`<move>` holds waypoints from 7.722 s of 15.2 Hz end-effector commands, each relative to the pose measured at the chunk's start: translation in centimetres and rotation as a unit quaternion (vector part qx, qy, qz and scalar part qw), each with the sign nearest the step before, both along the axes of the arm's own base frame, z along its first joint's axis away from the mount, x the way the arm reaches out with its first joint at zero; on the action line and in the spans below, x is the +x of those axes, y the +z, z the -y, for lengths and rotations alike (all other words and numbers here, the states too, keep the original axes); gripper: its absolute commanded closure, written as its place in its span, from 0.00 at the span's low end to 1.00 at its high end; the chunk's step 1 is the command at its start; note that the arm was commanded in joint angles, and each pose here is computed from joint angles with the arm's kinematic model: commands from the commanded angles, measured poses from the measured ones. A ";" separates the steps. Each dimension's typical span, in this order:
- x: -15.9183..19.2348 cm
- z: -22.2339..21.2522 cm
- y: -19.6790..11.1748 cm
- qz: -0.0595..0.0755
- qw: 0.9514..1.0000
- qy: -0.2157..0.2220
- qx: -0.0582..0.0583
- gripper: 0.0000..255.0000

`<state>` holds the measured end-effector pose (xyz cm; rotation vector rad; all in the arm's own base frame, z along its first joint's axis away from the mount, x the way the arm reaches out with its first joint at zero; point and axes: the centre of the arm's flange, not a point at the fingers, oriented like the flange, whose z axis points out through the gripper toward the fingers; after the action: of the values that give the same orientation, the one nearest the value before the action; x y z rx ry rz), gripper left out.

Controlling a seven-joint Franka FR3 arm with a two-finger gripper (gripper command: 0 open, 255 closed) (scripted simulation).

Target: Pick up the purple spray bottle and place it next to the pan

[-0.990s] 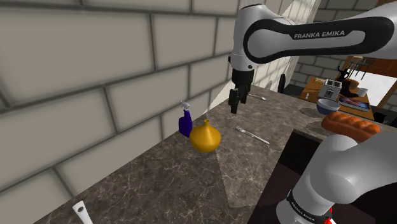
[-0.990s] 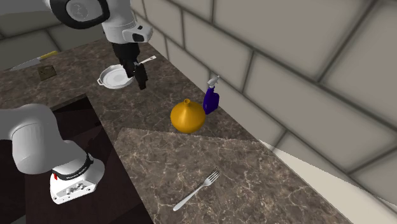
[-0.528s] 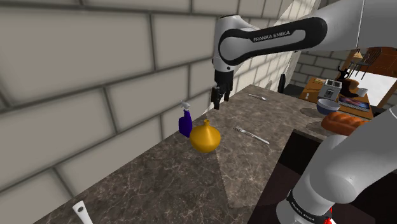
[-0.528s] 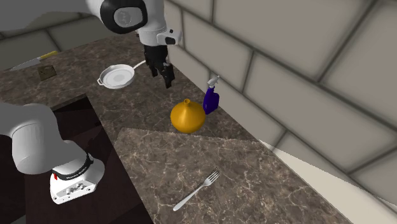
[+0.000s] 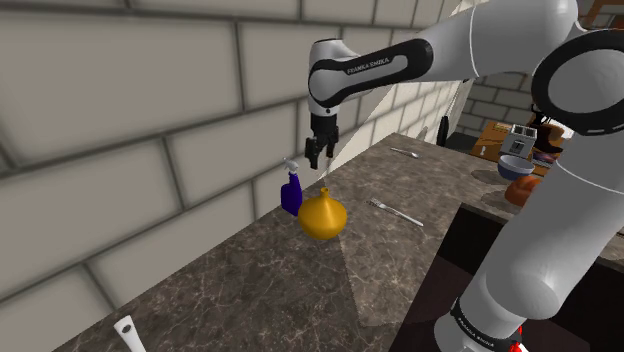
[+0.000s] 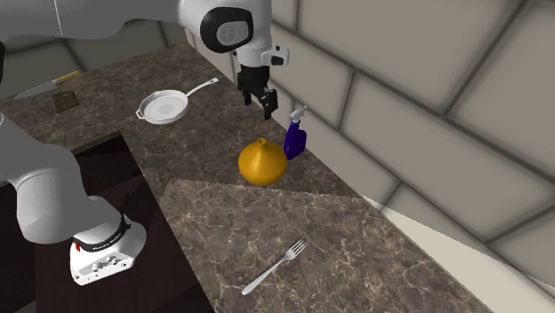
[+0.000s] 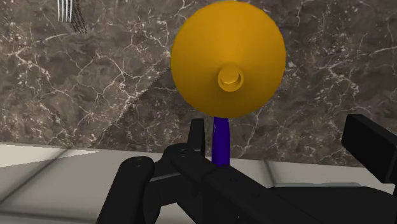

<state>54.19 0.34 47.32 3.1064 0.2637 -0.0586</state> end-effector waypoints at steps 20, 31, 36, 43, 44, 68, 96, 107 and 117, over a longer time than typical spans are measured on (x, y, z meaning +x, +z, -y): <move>15.0 1.2 -9.1 0.007 1.000 0.009 0.016 0.00; 15.2 1.4 -9.0 0.007 1.000 0.009 0.016 1.00; 15.3 1.5 -9.6 0.007 1.000 0.009 0.016 1.00; 15.0 1.2 -6.0 0.007 1.000 0.009 0.016 1.00; 15.0 1.2 -5.4 0.007 1.000 0.009 0.016 1.00; 8.2 -4.5 5.9 0.007 1.000 0.009 0.016 1.00; -19.0 -27.4 16.1 0.007 1.000 0.009 0.016 1.00; -29.7 -36.4 20.0 0.007 1.000 0.009 0.016 1.00; -36.6 -42.1 21.0 0.007 1.000 0.009 0.016 1.00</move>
<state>17.67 42.35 68.84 3.1349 0.2955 -0.0313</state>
